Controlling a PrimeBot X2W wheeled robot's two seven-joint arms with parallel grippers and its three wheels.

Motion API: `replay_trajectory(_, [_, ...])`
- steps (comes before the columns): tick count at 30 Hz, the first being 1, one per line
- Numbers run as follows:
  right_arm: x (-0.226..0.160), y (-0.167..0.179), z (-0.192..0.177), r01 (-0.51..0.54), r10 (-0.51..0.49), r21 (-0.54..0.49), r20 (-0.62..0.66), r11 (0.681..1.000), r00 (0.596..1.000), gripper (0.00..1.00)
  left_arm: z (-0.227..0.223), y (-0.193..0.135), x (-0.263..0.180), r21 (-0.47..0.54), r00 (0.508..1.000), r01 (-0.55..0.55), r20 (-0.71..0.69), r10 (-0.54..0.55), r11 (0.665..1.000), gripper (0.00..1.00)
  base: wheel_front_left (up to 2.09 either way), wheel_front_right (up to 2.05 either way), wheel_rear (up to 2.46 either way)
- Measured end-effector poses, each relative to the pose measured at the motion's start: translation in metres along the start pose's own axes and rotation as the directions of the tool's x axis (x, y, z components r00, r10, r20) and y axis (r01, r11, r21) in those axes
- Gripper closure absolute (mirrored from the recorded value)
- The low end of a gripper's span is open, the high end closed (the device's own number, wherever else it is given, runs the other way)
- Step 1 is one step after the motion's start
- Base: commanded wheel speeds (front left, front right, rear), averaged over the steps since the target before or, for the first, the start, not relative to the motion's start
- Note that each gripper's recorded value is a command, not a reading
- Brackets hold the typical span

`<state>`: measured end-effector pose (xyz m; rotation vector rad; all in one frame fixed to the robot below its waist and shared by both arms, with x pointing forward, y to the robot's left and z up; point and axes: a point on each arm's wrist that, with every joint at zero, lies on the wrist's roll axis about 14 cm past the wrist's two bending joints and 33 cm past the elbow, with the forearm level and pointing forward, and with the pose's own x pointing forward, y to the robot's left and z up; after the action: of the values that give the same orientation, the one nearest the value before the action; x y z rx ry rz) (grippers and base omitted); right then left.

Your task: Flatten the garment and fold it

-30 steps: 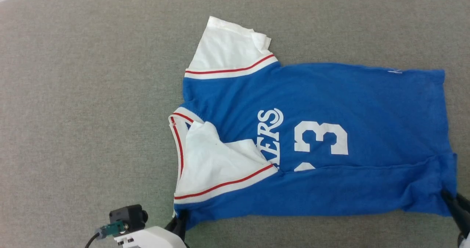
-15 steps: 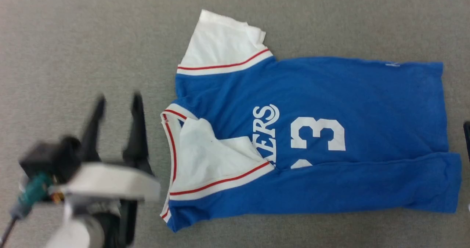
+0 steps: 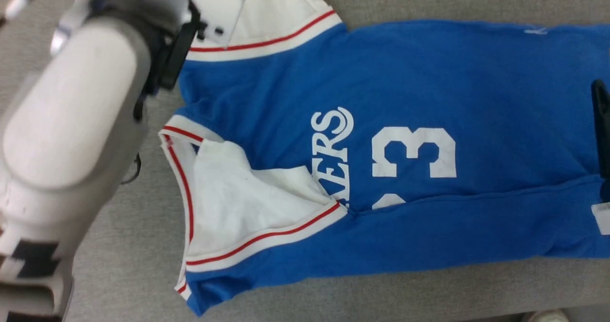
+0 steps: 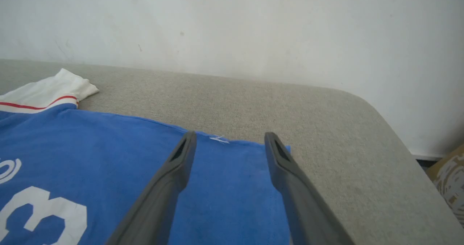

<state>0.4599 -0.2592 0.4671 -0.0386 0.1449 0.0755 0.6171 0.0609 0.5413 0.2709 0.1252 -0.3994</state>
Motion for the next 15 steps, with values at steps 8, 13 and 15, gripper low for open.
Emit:
replay_trajectory(8, [0.002,-0.01,-0.039,0.018,-0.017,0.005,-0.095,1.0,0.995,0.0,-0.108,-0.02,0.042,-0.006,0.894,0.099,-0.439,-0.091,0.995,0.0,0.0,0.0,0.0])
replay_trajectory(13, [-0.003,-0.023,-0.052,0.049,-0.05,-0.01,-0.134,0.999,0.99,0.0,-0.146,-0.033,0.047,-0.04,0.814,0.114,-0.569,-0.116,0.993,0.0,0.0,0.0,0.0])
replay_trajectory(15, [-0.005,-0.026,-0.055,0.057,-0.058,-0.016,-0.145,0.998,0.988,0.0,-0.148,-0.034,0.051,-0.054,0.808,0.11,-0.576,-0.121,0.993,1.0,0.0,0.0,0.0])
